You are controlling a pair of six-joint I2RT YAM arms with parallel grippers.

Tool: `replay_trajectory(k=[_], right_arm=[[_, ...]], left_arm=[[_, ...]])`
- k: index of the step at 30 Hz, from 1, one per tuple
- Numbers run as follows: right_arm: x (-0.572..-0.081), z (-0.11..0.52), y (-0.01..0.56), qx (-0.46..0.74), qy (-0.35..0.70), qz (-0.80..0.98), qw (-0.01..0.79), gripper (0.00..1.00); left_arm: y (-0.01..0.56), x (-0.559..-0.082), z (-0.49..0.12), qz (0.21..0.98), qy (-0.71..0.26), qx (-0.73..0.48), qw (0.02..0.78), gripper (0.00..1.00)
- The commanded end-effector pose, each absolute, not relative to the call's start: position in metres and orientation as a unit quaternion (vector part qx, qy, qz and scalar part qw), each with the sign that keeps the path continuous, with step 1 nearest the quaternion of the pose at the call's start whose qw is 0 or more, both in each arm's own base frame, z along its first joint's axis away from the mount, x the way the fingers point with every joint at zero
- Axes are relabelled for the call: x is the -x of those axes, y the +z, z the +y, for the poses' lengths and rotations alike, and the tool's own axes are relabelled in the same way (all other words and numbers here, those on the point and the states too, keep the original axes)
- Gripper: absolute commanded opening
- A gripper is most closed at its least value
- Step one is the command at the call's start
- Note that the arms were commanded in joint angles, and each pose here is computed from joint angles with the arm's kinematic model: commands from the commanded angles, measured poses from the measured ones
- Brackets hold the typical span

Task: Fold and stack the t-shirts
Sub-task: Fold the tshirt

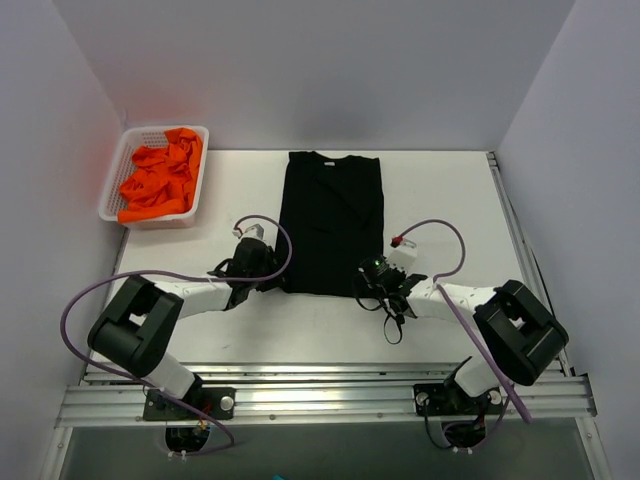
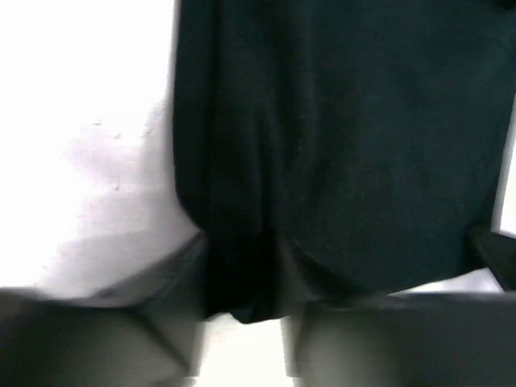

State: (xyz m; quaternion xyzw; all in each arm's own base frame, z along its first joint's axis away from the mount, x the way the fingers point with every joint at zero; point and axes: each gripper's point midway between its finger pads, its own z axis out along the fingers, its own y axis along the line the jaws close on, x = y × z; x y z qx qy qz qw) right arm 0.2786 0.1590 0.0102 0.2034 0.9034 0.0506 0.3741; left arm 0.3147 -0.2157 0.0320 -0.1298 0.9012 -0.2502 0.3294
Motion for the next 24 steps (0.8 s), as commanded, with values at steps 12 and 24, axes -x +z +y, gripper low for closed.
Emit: replay_trajectory(k=[12, 24], right_arm=[[-0.253, 0.138, 0.041, -0.211, 0.018, 0.900, 0.382, 0.00], [-0.216, 0.117, 0.080, -0.224, 0.028, 0.881, 0.417, 0.00]], left_arm=[[0.057, -0.275, -0.218, 0.903, -0.256, 0.090, 0.333, 0.02], [0.093, -0.228, -0.193, 0.897, -0.236, 0.086, 0.363, 0.02]])
